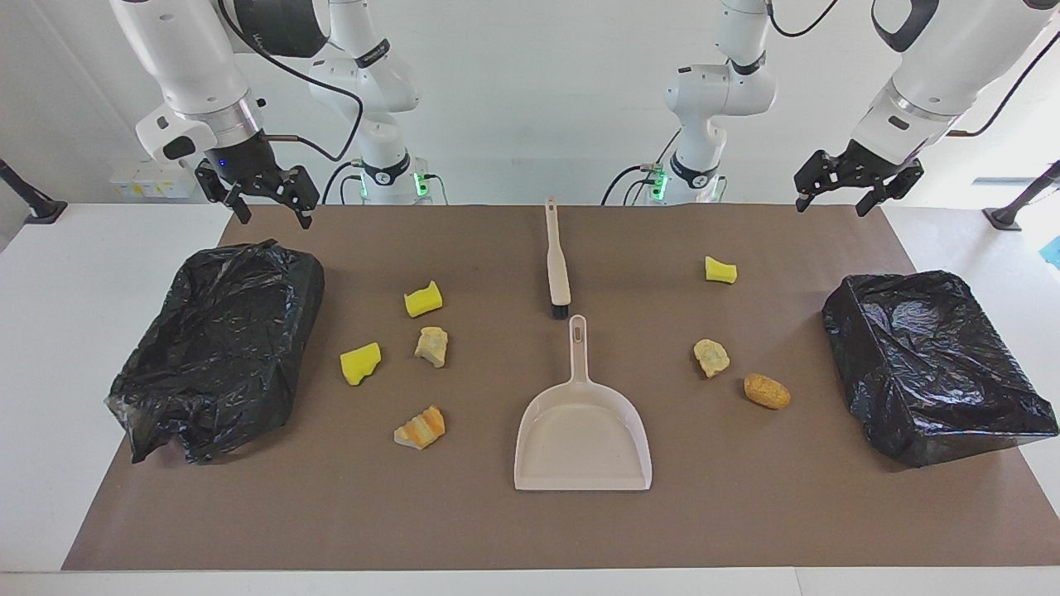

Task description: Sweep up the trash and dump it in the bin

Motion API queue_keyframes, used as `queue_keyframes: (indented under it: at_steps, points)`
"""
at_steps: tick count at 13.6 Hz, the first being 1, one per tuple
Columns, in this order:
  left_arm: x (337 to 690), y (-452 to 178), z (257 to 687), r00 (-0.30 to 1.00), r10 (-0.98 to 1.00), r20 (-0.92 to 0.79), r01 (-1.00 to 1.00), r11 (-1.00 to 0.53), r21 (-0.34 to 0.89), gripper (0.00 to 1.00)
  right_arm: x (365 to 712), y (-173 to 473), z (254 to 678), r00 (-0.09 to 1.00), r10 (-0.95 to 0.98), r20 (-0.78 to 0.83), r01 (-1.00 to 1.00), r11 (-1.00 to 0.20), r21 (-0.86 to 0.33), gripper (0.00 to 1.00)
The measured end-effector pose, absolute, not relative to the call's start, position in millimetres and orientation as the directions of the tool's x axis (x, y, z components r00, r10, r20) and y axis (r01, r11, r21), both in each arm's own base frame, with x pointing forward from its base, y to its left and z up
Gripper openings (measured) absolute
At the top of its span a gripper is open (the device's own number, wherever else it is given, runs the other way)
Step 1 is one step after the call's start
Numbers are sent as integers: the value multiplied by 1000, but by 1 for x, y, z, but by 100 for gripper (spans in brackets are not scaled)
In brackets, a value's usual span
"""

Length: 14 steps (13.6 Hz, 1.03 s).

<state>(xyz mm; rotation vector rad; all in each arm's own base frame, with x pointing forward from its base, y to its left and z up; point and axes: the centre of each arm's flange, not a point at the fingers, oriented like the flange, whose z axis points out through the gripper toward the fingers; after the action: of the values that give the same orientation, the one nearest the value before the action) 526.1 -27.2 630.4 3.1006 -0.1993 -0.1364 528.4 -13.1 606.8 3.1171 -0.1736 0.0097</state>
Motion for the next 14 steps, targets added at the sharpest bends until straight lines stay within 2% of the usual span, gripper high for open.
queue_keyframes:
  at_steps: [14]
  points:
    - [527,-23,630,989,-119,-85,-116,-993,37,100,529,-15,605,994,-114,2,-114,-993,11,100]
